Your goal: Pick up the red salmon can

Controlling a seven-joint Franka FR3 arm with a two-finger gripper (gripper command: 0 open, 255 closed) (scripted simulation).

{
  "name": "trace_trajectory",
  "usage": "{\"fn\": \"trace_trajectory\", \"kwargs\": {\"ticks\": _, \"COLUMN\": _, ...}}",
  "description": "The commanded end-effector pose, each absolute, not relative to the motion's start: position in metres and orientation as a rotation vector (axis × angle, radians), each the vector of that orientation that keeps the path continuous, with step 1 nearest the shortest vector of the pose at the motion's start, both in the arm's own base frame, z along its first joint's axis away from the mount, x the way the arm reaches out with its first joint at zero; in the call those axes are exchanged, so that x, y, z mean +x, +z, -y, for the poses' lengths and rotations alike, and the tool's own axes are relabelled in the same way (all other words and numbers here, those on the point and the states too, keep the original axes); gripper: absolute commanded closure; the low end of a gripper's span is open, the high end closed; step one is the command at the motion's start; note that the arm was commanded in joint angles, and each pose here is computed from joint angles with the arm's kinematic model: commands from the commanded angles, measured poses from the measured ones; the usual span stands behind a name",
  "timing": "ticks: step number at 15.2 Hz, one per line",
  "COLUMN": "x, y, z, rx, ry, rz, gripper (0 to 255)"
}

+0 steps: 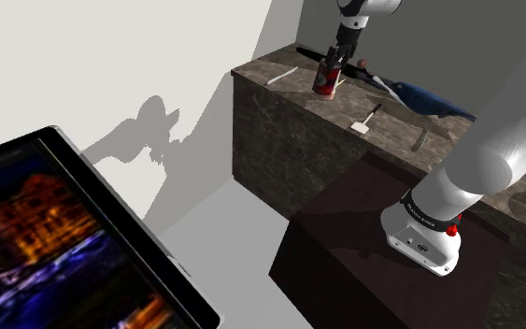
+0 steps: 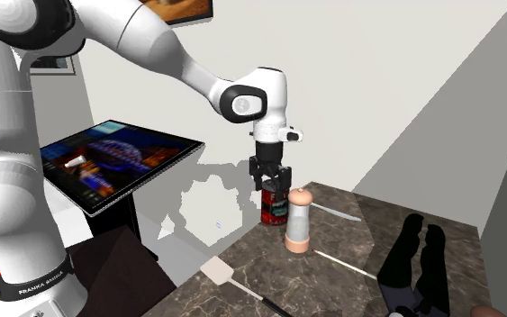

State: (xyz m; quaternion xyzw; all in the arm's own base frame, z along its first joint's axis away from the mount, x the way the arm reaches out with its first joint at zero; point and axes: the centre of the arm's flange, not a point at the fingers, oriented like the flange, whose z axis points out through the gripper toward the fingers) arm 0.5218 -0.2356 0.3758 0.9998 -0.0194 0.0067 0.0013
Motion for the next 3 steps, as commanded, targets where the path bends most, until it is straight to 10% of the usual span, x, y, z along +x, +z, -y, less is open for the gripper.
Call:
{"fn": "trace_trajectory", "kwargs": {"ticks": 1, "x": 0.5224, "y": 0.3875, "z": 0.2358, "rx": 3.138, "ry": 0.022, "rz": 0.061, "gripper": 255}}
{"fn": "trace_trajectory", "kwargs": {"ticks": 3, "x": 0.5224, "y": 0.3883, "z": 0.2358, "rx": 3.138, "ry": 0.022, "rz": 0.061, "gripper": 255}}
